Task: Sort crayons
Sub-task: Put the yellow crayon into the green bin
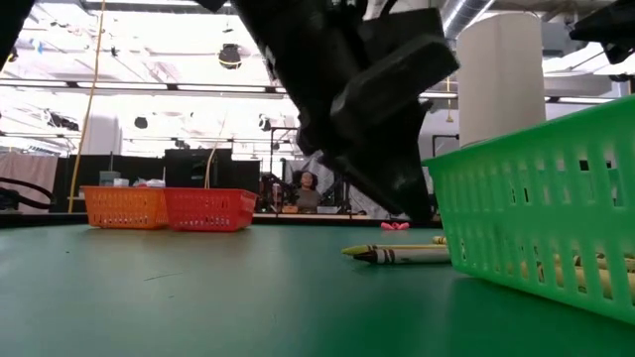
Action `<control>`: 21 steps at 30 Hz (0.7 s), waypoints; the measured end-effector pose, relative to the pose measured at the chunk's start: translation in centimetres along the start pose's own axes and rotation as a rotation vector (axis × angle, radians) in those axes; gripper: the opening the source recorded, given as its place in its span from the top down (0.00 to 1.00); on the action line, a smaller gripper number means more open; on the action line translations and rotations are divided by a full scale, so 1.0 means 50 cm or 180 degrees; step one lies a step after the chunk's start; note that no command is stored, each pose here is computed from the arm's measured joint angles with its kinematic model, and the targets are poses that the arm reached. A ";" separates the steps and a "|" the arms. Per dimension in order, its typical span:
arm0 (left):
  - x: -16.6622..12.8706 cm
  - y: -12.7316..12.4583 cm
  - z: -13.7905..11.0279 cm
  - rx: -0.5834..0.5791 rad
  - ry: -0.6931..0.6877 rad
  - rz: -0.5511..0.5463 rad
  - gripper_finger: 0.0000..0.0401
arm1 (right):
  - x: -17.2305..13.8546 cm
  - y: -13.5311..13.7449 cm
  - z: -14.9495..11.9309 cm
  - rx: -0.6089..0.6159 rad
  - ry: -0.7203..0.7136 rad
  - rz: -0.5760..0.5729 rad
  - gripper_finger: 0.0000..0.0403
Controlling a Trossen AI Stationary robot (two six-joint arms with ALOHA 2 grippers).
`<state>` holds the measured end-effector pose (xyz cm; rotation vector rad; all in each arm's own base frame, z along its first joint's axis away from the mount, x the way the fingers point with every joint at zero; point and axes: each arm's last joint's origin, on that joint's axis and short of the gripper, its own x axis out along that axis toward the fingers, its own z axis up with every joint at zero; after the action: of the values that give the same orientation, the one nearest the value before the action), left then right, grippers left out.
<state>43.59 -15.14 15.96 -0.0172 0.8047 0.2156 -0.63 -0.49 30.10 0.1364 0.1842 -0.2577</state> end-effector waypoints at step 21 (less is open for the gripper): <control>0.035 0.035 -0.067 -0.0202 0.0300 -0.0076 0.78 | 0.000 0.000 0.000 0.0000 0.0000 -0.0001 0.83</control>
<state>42.02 -13.44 12.50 -0.0973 0.8907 0.2189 -0.63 -0.49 30.10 0.1363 0.1842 -0.2580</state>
